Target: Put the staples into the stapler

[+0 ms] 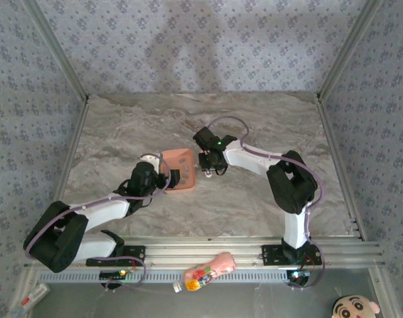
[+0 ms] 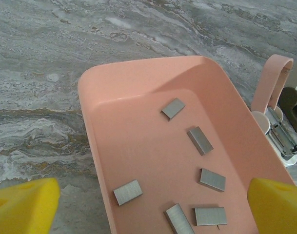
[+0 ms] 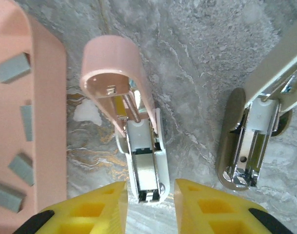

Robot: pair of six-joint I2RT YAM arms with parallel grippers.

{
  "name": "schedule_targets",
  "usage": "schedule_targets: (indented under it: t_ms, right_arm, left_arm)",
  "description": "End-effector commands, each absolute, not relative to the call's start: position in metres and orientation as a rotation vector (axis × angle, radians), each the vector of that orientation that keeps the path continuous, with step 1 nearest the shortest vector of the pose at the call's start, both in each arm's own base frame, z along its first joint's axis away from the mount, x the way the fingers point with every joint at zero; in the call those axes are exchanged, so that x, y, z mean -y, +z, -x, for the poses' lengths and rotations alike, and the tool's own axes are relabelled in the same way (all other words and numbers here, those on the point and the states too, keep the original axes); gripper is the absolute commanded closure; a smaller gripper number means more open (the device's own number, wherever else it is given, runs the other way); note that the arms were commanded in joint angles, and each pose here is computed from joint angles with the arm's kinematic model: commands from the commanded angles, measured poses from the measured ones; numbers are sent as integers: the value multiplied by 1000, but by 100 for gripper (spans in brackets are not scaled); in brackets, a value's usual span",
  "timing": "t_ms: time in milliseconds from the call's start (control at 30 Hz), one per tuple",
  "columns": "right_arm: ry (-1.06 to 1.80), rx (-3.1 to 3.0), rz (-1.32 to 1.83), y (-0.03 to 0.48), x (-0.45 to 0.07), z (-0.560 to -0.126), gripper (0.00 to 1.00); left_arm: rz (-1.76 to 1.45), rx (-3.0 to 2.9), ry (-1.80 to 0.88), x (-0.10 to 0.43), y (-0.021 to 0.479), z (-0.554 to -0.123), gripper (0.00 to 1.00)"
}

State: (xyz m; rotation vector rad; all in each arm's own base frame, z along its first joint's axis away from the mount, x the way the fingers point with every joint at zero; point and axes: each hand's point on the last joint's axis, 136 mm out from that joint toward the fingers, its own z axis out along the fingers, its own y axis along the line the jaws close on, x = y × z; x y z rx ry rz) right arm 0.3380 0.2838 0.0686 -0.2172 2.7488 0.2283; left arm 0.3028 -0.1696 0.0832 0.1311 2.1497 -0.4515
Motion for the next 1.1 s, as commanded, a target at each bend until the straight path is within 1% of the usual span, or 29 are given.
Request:
schedule_targets:
  t_ms: [0,367,633,833,933,1067]
  right_arm:
    - [316,-2746,168,73,-280,-338,68]
    - [334,-2791,150,50,-279,-343,73]
    - [322,-2831,151,32,-278,-341,75]
    - [265,-2874,157,20,-266,-325,82]
    - [265,-2876,160,21,-264,-321,84]
    - [274,-2858,172,30,-265,-318,84]
  left_arm:
    - [-149,-2110,-477,176,99,-306,2]
    - [-150,-2108,-466,174,99,-305,2]
    - [-149,-2113,-458,172,97,-305,2]
    - [-148,-2112,-460,173,98,-304,2]
    - [-150,-2110,-471,174,99,-304,2]
    - [-146,-2102,-483,174,104,-303,2]
